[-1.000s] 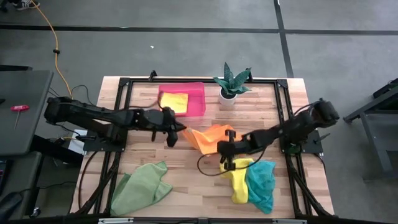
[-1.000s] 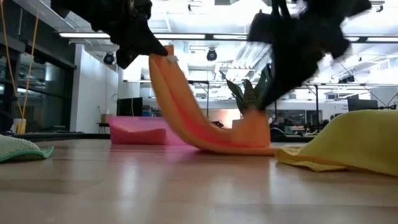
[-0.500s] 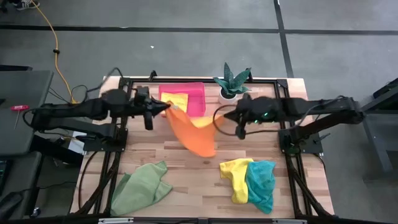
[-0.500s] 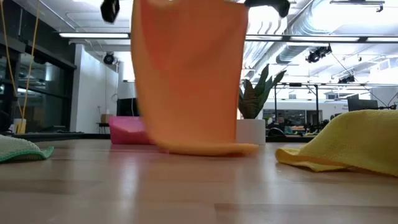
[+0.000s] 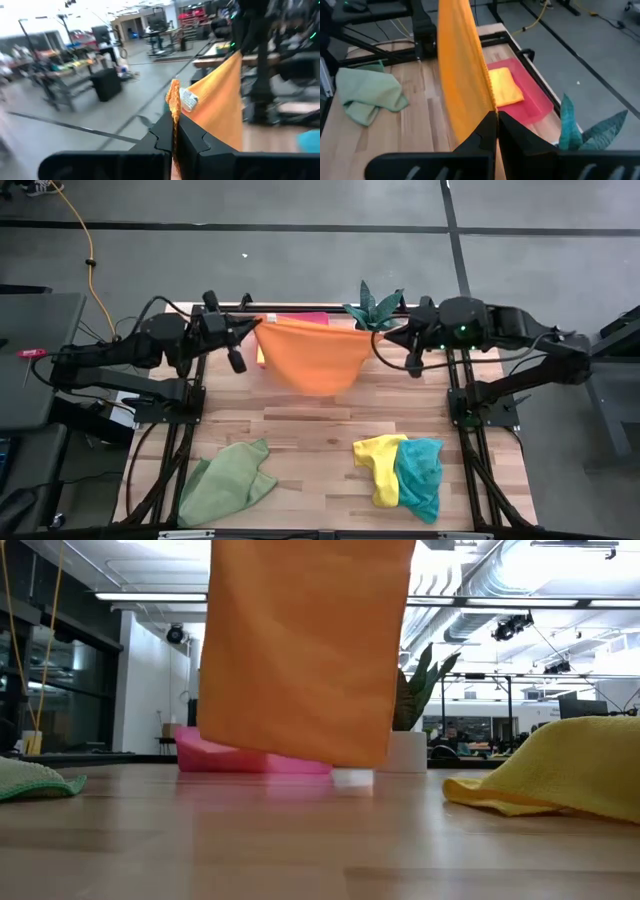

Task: Fold microfiber towels
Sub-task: Fold the orange microfiber towel

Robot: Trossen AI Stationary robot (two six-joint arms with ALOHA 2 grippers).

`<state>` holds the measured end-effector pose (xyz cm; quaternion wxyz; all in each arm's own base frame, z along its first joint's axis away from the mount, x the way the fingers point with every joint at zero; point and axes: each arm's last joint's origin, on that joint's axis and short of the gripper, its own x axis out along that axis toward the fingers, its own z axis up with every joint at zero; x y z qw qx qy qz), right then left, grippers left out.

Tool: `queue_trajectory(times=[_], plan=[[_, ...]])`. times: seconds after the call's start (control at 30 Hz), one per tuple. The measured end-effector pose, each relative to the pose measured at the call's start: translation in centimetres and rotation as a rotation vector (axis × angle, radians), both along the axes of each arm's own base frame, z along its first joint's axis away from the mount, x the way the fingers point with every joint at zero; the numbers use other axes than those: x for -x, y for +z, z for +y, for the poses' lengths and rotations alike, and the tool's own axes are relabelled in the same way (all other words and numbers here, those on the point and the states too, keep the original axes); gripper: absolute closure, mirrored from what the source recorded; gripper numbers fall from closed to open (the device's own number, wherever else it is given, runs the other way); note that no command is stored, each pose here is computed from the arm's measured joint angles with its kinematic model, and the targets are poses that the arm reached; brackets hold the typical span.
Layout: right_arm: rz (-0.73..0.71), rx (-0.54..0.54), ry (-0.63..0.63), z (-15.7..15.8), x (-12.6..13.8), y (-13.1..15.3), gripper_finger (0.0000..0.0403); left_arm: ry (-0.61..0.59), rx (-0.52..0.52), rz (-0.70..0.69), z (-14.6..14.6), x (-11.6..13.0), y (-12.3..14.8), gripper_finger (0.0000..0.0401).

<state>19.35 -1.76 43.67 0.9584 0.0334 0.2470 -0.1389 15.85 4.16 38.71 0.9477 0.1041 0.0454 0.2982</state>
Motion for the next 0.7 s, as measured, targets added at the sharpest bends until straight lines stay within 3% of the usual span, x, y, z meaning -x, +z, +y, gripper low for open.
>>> queue_trajectory(times=[0.13,0.33,0.53,0.7], plan=[[0.003,-0.011,0.005,0.0,0.1,0.1,0.0403,0.043,-0.033,0.065,0.2,-0.2,-0.7,0.0401],[0.113,-0.017,0.02,0.7,-0.9,-1.2,0.0403,0.115,-0.005,0.192,0.3,-1.6,-4.3,0.0401],[0.245,-0.04,0.069,2.3,-3.3,-3.3,0.0403,0.097,0.127,0.231,-0.8,-2.8,-8.2,0.0401],[0.353,-0.1,0.125,4.7,-5.7,-5.6,0.0403,-0.009,0.277,0.165,-3.2,-3.3,-9.2,0.0401]])
